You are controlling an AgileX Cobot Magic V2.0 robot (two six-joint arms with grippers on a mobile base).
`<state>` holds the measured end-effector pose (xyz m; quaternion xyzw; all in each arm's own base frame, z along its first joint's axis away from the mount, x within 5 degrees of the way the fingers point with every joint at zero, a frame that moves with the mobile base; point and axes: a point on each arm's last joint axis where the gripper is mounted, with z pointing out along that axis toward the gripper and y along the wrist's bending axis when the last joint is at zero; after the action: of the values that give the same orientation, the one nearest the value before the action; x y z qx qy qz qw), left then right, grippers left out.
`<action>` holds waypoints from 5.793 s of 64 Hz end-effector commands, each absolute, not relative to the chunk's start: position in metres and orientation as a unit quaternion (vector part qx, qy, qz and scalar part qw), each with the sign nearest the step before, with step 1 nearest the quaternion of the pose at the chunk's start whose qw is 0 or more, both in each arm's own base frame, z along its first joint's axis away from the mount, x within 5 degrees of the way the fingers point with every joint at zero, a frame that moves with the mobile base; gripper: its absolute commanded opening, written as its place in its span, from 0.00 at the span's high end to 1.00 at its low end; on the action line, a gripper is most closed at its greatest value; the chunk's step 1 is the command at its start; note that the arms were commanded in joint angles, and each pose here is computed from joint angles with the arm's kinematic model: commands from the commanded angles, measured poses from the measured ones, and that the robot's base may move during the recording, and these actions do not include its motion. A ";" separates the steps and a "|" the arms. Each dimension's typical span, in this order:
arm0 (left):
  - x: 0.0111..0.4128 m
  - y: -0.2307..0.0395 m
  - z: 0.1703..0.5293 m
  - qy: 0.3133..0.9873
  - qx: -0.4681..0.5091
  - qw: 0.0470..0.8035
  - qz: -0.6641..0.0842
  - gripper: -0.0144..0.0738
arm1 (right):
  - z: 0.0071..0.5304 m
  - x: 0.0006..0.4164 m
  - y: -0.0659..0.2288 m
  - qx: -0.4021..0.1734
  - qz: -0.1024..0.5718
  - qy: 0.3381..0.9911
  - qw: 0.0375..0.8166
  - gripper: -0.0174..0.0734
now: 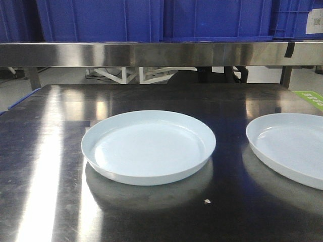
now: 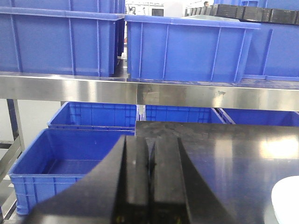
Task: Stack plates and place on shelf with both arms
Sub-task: 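Move the right gripper down and grip the rim of the other plate, then lift the plate and lower it onto the centered plate with right gripper, then grip the rim of the stacked plates with the right gripper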
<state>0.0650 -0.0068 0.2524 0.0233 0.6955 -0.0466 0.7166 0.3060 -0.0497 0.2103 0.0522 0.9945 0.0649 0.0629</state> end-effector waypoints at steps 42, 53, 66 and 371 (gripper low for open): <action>0.064 -0.005 0.270 0.660 0.011 0.750 -0.046 0.75 | 0.225 0.306 -0.050 0.055 0.073 0.992 0.082 0.74; 0.064 -0.005 0.270 0.660 0.011 0.750 -0.046 0.75 | 0.228 0.303 -0.055 0.063 0.073 0.992 0.083 0.75; 0.064 -0.005 0.270 0.660 0.011 0.750 -0.046 0.75 | 0.256 0.289 -0.070 0.098 0.071 0.984 0.132 0.75; 0.064 -0.005 0.270 0.660 0.011 0.750 -0.046 0.75 | 0.231 0.325 0.153 0.025 0.245 0.954 0.170 0.64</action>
<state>0.0650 -0.0068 0.2523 0.0234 0.6958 -0.0466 0.7164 0.3229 0.1512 0.2046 0.0211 0.9668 0.2213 0.1257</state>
